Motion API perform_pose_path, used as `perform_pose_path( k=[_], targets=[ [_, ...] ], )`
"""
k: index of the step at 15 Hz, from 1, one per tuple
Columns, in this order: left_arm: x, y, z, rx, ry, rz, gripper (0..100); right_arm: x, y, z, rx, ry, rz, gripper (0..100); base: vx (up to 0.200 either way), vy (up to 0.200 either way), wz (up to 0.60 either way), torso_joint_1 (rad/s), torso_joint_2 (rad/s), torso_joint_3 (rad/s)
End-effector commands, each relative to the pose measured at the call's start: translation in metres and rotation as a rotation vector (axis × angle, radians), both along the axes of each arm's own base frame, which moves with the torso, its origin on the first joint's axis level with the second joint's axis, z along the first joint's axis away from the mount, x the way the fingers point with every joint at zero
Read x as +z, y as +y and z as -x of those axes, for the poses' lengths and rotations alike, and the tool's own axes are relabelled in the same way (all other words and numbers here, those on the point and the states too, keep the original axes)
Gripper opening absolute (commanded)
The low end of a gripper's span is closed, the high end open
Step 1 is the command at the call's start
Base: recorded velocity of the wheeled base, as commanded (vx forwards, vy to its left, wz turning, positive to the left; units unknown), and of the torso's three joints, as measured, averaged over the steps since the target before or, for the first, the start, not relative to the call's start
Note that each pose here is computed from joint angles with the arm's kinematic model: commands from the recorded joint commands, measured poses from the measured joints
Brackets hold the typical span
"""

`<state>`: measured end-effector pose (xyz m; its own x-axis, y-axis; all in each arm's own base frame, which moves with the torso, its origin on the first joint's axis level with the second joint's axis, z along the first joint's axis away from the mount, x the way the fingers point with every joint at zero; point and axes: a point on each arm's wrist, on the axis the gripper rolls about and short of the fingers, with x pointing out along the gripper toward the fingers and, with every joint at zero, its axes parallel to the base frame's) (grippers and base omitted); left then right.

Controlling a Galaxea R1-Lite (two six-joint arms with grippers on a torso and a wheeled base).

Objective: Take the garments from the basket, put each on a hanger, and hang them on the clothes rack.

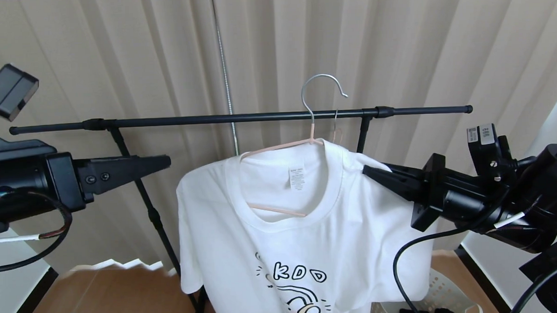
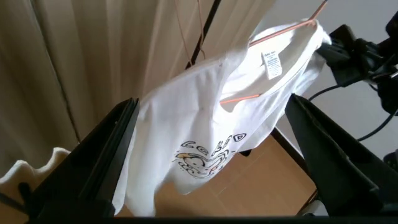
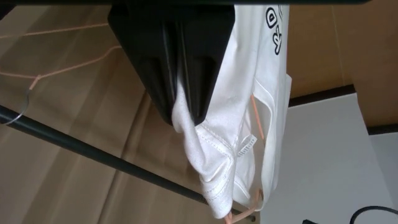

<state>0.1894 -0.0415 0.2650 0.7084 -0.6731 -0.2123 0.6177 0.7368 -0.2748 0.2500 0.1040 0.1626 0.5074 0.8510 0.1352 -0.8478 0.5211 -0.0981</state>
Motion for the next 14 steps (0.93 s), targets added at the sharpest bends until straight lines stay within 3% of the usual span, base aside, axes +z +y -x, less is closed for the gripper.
perform_pose_path(
  k=[1,7,9,14],
  targets=[
    [0.007,-0.014,-0.018,-0.059,0.026,-0.007,100,-0.003,0.0,0.0,0.005,0.012,0.005,0,0.0,0.0,0.0,0.0,0.0,0.0],
    [-0.012,-0.042,-0.062,-0.195,0.03,-0.184,100,-0.007,0.001,0.0,0.013,0.027,0.011,0,0.0,0.0,0.0,0.0,0.0,0.0],
    [-0.013,-0.046,-0.075,-0.298,-0.007,-0.226,100,-0.009,0.001,0.001,0.023,0.034,0.015,0,0.0,0.0,0.0,0.0,0.0,0.0],
    [-0.025,-0.056,-0.096,-0.397,-0.099,-0.315,100,-0.008,0.001,0.004,0.051,0.031,0.019,0,0.0,0.0,0.0,0.0,0.0,0.0]
  ],
)
